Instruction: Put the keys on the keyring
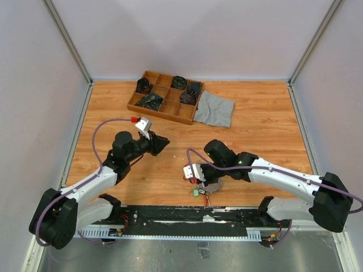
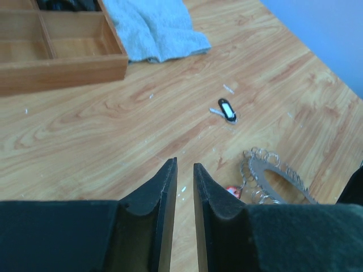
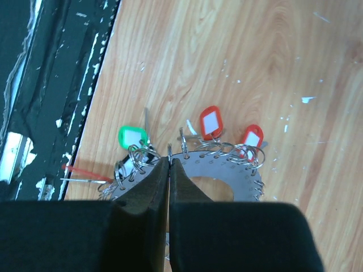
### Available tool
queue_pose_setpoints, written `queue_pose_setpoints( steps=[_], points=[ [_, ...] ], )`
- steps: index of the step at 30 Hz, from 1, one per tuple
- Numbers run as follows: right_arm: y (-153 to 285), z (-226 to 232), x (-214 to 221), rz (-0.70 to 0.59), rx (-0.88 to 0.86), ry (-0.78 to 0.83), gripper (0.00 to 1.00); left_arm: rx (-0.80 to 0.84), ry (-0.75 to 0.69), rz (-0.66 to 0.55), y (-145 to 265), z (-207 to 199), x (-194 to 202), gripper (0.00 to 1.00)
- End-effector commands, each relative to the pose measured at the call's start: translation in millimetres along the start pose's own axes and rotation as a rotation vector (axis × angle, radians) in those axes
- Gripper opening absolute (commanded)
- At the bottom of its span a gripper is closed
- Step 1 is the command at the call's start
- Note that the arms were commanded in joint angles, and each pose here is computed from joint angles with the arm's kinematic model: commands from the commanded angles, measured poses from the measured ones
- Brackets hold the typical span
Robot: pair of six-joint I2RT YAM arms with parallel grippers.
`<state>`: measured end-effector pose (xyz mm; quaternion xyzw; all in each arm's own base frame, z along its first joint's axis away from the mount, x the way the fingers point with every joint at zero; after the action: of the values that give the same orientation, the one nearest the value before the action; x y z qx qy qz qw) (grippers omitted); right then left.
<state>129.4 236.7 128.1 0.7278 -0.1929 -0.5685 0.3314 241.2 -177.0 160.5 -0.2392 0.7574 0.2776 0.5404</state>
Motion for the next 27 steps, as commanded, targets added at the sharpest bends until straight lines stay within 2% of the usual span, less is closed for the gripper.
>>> queue_pose_setpoints(
  steps=[1, 7, 15, 21, 27],
  points=[
    [17, -20, -23, -0.063, 0.116, -0.1, 0.01, 0.0, -0.05, -0.119, 1, -8, -54, 0.24],
    [52, -36, -53, -0.077, 0.216, -0.183, 0.01, 0.031, -0.103, -0.161, 13, -35, -94, 0.28],
    [110, -36, -93, -0.169, 0.326, -0.224, 0.01, 0.212, -0.168, -0.216, 30, -95, -146, 0.32],
    [146, -30, -125, -0.327, 0.383, -0.192, 0.0, 0.411, -0.233, -0.224, 51, -130, -180, 0.33],
    [174, -25, -155, -0.512, 0.436, -0.101, 0.0, 0.551, -0.294, -0.19, 61, -155, -187, 0.32]
  ],
)
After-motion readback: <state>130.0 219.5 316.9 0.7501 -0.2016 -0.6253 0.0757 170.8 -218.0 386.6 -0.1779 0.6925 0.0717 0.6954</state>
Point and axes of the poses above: each gripper's point midway between its finger pads, its own y axis back along the fingers, its own z axis along the line the jaws close on, x = y × z, the point moved 5 cm from there along y, back along the fingers, and after that the axes turned 5 degrees about -y, right-handed, at the moved point
